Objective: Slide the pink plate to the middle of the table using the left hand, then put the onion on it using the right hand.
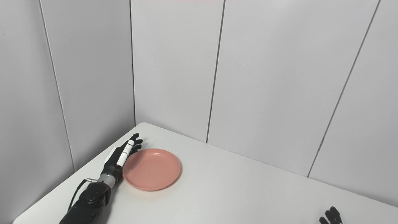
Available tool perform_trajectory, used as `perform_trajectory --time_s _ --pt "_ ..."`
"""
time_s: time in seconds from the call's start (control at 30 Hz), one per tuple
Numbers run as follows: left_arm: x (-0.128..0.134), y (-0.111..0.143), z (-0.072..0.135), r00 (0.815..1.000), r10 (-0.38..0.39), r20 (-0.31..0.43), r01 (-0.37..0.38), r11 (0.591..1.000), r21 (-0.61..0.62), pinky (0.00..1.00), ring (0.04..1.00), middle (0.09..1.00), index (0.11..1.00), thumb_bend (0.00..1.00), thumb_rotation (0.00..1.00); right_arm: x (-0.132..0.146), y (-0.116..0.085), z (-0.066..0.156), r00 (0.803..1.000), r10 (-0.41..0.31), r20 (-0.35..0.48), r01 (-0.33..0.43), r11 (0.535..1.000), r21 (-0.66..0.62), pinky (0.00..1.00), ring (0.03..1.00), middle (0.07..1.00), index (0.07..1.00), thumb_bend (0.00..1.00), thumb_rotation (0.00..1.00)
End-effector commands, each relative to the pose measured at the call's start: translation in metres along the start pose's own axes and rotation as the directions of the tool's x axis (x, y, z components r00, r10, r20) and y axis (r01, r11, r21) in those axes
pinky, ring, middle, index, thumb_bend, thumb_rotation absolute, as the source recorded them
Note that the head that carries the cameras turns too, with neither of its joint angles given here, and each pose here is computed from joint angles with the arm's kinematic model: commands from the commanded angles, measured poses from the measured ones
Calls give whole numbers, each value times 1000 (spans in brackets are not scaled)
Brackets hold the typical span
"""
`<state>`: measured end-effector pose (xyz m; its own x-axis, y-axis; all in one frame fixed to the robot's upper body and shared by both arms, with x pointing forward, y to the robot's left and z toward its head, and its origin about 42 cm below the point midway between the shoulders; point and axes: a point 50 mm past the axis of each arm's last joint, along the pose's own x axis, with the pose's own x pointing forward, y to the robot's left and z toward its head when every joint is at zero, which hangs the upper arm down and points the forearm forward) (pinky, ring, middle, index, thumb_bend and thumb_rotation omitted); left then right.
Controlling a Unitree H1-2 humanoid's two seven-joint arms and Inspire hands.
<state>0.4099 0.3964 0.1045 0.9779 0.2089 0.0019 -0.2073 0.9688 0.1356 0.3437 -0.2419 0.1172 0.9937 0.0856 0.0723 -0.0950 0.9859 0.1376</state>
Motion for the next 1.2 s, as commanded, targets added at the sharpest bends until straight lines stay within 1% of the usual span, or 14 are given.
perform_trajectory --time_s 0.0,0.07,0.2,0.3,0.37,0.43,0.53,0.67,0.9,1.03,1.17 --pt "10 -25 9 995 -92 28 92 996 -13 904 900 901 912 496 1000 10 10 14 998 18 59 -18 1000 -1 998 992 995 998 407 856" --pt "10 -27 8 995 -99 31 99 995 -16 903 900 900 911 499 1000 11 11 14 998 20 55 -20 1000 -2 1000 998 999 1000 386 867" --pt "9 -32 7 995 -97 29 98 994 -45 901 896 893 901 539 1000 11 11 11 998 28 57 -27 999 -17 1000 1000 1000 1000 327 931" --pt "7 -36 8 994 -102 31 103 993 -52 893 890 887 897 541 1000 11 8 7 997 30 65 -29 999 -21 1000 1000 1000 1000 325 940" --pt "6 -39 8 994 -107 28 109 992 -60 882 884 883 895 542 1000 12 6 3 997 34 68 -33 999 -27 1000 1000 1000 1000 336 941" --pt "5 -40 8 994 -109 23 110 992 -67 881 882 880 894 553 1000 13 5 1 997 37 69 -35 999 -28 1000 1000 1000 1000 371 928" --pt "5 -43 8 993 -113 20 114 991 -68 884 885 883 896 568 1000 14 6 -2 997 38 70 -36 999 -23 1000 1000 1000 1000 415 904" --pt "4 -45 11 993 -117 27 119 990 -75 880 881 879 891 568 1000 18 8 -5 997 38 66 -37 999 -13 1000 1000 1000 1000 449 892" --pt "2 -54 14 992 -125 15 126 986 -106 874 875 871 882 563 1000 17 11 -2 998 29 59 -27 999 -38 1000 1000 1000 1000 506 883" --pt "2 -62 15 990 -138 17 139 986 -95 866 866 863 875 561 1000 18 15 1 998 27 60 -25 999 -42 1000 1000 1000 1000 526 895" --pt "1 -73 15 987 -160 17 161 982 -94 867 868 864 880 565 1000 20 18 2 998 24 65 -21 999 -43 1000 1000 1000 1000 518 900"
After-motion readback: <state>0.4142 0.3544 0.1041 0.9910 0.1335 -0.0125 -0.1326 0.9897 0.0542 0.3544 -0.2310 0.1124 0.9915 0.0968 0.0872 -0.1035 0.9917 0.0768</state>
